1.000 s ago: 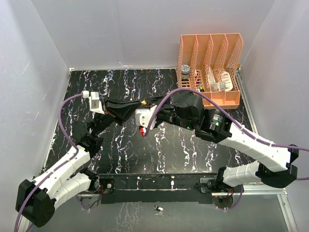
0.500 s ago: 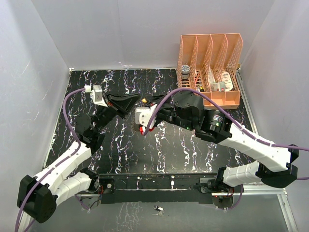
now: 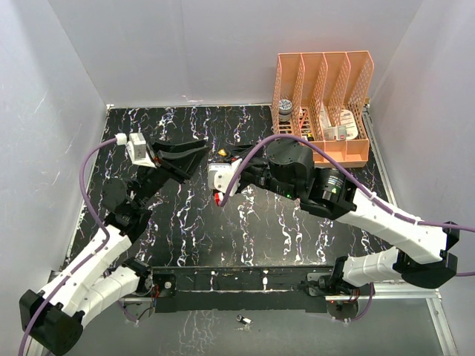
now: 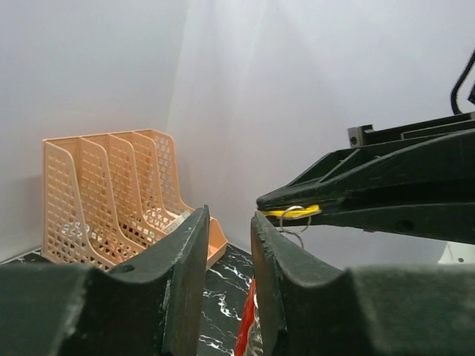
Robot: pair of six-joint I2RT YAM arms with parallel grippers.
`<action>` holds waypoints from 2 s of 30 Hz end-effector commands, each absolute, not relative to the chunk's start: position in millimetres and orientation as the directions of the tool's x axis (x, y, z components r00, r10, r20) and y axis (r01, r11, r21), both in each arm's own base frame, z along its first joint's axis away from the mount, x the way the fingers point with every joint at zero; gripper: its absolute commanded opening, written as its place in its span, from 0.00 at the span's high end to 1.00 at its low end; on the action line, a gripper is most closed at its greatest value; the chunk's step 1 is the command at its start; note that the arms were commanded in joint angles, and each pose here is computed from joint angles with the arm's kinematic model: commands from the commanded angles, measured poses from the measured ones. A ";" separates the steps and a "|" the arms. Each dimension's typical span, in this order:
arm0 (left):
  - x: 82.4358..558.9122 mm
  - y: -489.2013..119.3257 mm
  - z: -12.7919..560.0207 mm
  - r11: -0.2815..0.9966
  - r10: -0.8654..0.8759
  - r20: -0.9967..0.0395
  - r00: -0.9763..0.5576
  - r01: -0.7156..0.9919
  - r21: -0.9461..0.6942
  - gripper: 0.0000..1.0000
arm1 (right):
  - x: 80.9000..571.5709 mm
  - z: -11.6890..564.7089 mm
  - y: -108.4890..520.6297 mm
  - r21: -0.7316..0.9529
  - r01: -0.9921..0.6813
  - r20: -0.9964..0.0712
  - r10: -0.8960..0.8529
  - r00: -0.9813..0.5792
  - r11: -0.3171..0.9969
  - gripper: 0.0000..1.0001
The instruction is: Remove the keys from the keyring
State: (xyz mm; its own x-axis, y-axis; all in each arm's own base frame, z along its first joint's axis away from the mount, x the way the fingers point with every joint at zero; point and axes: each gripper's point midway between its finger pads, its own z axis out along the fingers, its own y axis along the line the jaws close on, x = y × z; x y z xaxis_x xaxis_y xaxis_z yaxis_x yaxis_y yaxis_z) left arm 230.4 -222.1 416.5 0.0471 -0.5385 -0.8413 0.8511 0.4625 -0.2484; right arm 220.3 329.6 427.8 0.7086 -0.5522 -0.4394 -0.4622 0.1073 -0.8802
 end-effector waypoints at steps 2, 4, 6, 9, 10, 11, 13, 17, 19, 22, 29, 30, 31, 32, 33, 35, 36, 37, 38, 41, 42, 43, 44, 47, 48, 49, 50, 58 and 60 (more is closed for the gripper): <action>211.4 -230.5 433.4 0.384 -0.528 -0.846 0.076 0.910 -0.158 0.71 | 216.7 461.2 324.9 -0.892 -0.406 -0.448 -0.501 0.740 0.199 1.00; 206.6 -235.1 431.9 0.353 -0.517 -0.853 0.073 0.926 -0.135 0.71 | 216.3 461.1 324.9 -0.892 -0.407 -0.449 -0.500 0.741 0.197 1.00; 204.0 -238.5 430.1 0.331 -0.507 -0.859 0.070 0.936 -0.120 0.71 | 215.6 461.5 325.1 -0.891 -0.408 -0.450 -0.497 0.742 0.197 1.00; 202.1 -242.6 427.8 0.310 -0.492 -0.868 0.064 0.945 -0.106 0.70 | 214.3 462.6 324.8 -0.891 -0.409 -0.451 -0.490 0.746 0.197 1.00; 202.1 -243.4 427.4 0.307 -0.489 -0.870 0.063 0.946 -0.104 0.69 | 213.6 462.7 325.2 -0.890 -0.411 -0.452 -0.487 0.747 0.196 1.00; 201.7 -243.8 427.3 0.304 -0.487 -0.871 0.063 0.947 -0.101 0.69 | 213.4 463.1 324.7 -0.890 -0.411 -0.453 -0.486 0.747 0.197 1.00; 201.1 -244.7 425.9 0.297 -0.485 -0.872 0.062 0.950 -0.098 0.69 | 213.5 462.4 325.0 -0.890 -0.412 -0.453 -0.487 0.747 0.197 1.00; 199.5 -245.9 425.2 0.284 -0.486 -0.872 0.057 0.954 -0.096 0.69 | 214.5 461.5 325.4 -0.890 -0.411 -0.452 -0.490 0.745 0.196 1.00; 200.8 -246.1 424.3 0.285 -0.489 -0.871 0.052 0.953 -0.103 0.69 | 214.6 461.1 326.1 -0.891 -0.411 -0.451 -0.490 0.746 0.195 1.00; 203.0 -246.7 424.2 0.281 -0.501 -0.864 0.045 0.953 -0.114 0.69 | 214.1 460.8 327.0 -0.890 -0.412 -0.452 -0.487 0.748 0.192 1.00; 206.5 -251.0 423.8 0.261 -0.509 -0.860 0.026 0.957 -0.125 0.71 | 212.7 462.8 326.3 -0.890 -0.412 -0.453 -0.481 0.751 0.195 1.00; 207.9 -251.5 423.1 0.262 -0.509 -0.861 0.024 0.956 -0.128 0.72 | 212.7 463.4 326.6 -0.890 -0.411 -0.453 -0.480 0.752 0.196 1.00; 208.3 -252.3 422.0 0.259 -0.507 -0.862 0.019 0.957 -0.131 0.73 | 212.6 464.1 326.4 -0.890 -0.410 -0.453 -0.479 0.752 0.198 1.00; 208.7 -253.1 420.6 0.254 -0.507 -0.862 0.012 0.958 -0.136 0.73 | 212.5 464.5 326.3 -0.890 -0.409 -0.453 -0.478 0.753 0.199 1.00; 208.4 -254.1 419.9 0.246 -0.507 -0.862 0.006 0.959 -0.138 0.73 | 212.9 464.5 326.8 -0.891 -0.408 -0.451 -0.478 0.753 0.199 1.00; 206.3 -255.8 419.8 0.226 -0.509 -0.861 -0.002 0.965 -0.136 0.73 | 213.3 464.7 327.1 -0.892 -0.406 -0.450 -0.479 0.754 0.200 1.00; 205.6 -256.3 419.8 0.217 -0.510 -0.860 -0.007 0.966 -0.137 0.72 | 213.7 464.5 327.2 -0.892 -0.406 -0.450 -0.480 0.753 0.200 1.00; 204.7 -257.1 418.9 0.210 -0.509 -0.861 -0.012 0.968 -0.138 0.71 | 213.7 464.7 327.2 -0.893 -0.404 -0.448 -0.480 0.754 0.199 1.00; 204.5 -257.4 418.6 0.206 -0.509 -0.861 -0.015 0.969 -0.138 0.71 | 213.8 463.7 327.8 -0.893 -0.405 -0.448 -0.481 0.754 0.197 1.00; 201.0 -258.0 420.2 0.187 -0.513 -0.858 -0.018 0.973 -0.132 0.68 | 213.8 464.6 328.5 -0.893 -0.404 -0.448 -0.478 0.755 0.198 1.00; 199.2 -258.4 420.5 0.176 -0.514 -0.857 -0.020 0.976 -0.129 0.68 | 213.8 464.2 329.0 -0.893 -0.404 -0.448 -0.478 0.756 0.198 1.00; 197.7 -258.9 420.6 0.165 -0.516 -0.856 -0.022 0.978 -0.125 0.67 | 214.0 464.7 328.9 -0.893 -0.404 -0.448 -0.477 0.756 0.199 1.00; 195.6 -259.7 420.8 0.151 -0.516 -0.856 -0.026 0.981 -0.121 0.67 | 213.8 464.7 329.2 -0.893 -0.403 -0.448 -0.475 0.757 0.200 1.00; 192.2 -261.4 421.8 0.122 -0.520 -0.853 -0.033 0.986 -0.112 0.66 | 213.7 464.5 329.9 -0.892 -0.404 -0.449 -0.473 0.758 0.201 1.00; 192.3 -262.4 421.1 0.115 -0.518 -0.854 -0.041 0.986 -0.117 0.66 | 213.9 464.2 330.2 -0.893 -0.403 -0.449 -0.473 0.758 0.201 1.00; 193.1 -262.6 421.7 0.112 -0.520 -0.853 -0.048 0.986 -0.123 0.67 | 213.6 464.2 330.3 -0.892 -0.404 -0.450 -0.472 0.758 0.201 1.00; 193.3 -263.0 422.1 0.109 -0.520 -0.852 -0.053 0.986 -0.128 0.68 | 213.8 464.3 330.0 -0.892 -0.403 -0.450 -0.472 0.758 0.203 1.00; 200.2 -268.3 422.6 0.074 -0.534 -0.838 -0.113 0.981 -0.179 0.87 | 212.4 466.4 330.2 -0.893 -0.397 -0.450 -0.461 0.765 0.213 1.00; 199.8 -267.0 424.3 0.067 -0.555 -0.825 -0.109 0.982 -0.175 0.92 | 212.4 465.7 330.1 -0.893 -0.398 -0.450 -0.461 0.764 0.212 1.00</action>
State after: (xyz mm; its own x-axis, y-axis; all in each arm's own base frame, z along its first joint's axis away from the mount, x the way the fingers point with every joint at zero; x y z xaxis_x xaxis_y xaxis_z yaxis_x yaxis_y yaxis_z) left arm 214.0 -270.1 397.5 -0.1541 -0.5043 -0.8497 0.9613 0.1222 -0.2468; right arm 218.2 330.5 425.0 0.7201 -0.5379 -0.4383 -0.4579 0.1062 -0.8827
